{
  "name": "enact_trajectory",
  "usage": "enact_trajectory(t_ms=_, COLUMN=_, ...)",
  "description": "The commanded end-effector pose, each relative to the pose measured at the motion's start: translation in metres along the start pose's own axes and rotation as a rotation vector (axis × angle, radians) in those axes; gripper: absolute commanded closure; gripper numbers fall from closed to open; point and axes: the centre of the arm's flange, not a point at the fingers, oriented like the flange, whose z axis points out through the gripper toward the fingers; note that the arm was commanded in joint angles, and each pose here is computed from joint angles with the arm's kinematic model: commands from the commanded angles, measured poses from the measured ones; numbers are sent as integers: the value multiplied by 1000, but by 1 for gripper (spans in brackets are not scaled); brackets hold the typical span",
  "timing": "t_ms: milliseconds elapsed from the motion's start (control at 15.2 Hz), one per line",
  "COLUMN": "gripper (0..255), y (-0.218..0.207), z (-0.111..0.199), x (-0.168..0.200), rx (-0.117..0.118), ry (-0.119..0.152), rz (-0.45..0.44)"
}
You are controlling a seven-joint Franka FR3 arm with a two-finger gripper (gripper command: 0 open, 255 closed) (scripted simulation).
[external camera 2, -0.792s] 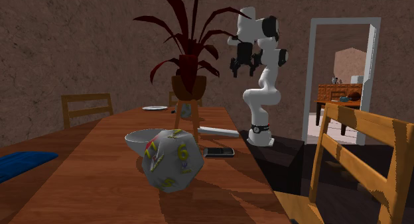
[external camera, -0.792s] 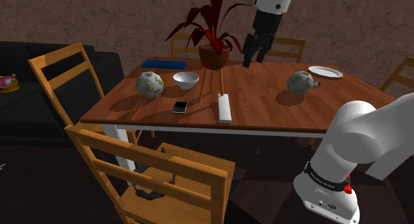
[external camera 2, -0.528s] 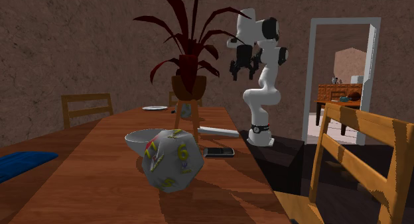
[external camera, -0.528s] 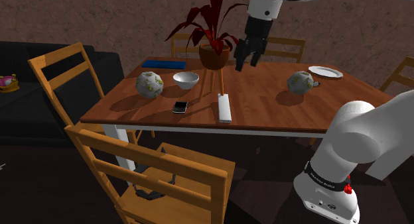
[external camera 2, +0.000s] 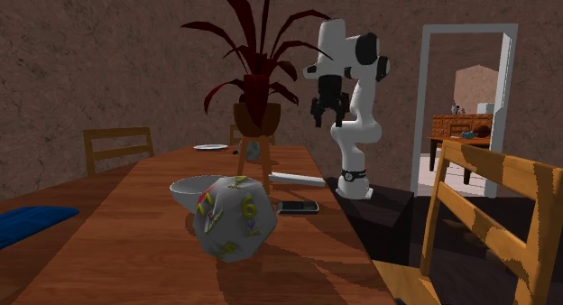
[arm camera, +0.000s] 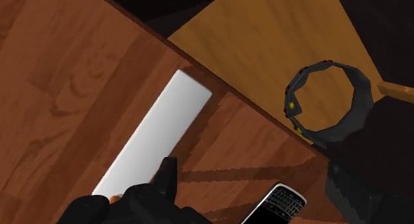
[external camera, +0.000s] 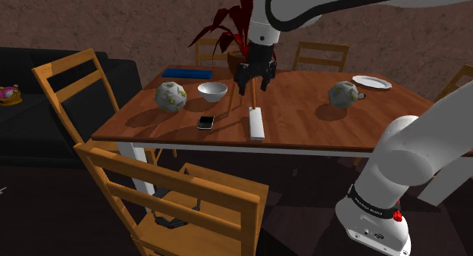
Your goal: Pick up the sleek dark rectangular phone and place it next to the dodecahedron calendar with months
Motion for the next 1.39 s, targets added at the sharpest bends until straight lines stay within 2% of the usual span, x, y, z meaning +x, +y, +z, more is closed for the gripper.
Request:
enact_trajectory(t_ms=0, gripper=0, y=-10, z=14, x=22, rx=1, ry=-7, rz=48)
enact_trajectory(t_ms=594, gripper=0, y=-49, z=94, x=106, rx=0, ry=-40, rz=250)
enact_trajectory(t_ms=1188, gripper=0, y=-71, z=176, x=193, rx=-1, ry=-73, rz=452)
enact_trajectory(t_ms=1320, gripper=0, y=-72, z=186, x=198, rx=-1, ry=-75, rz=465)
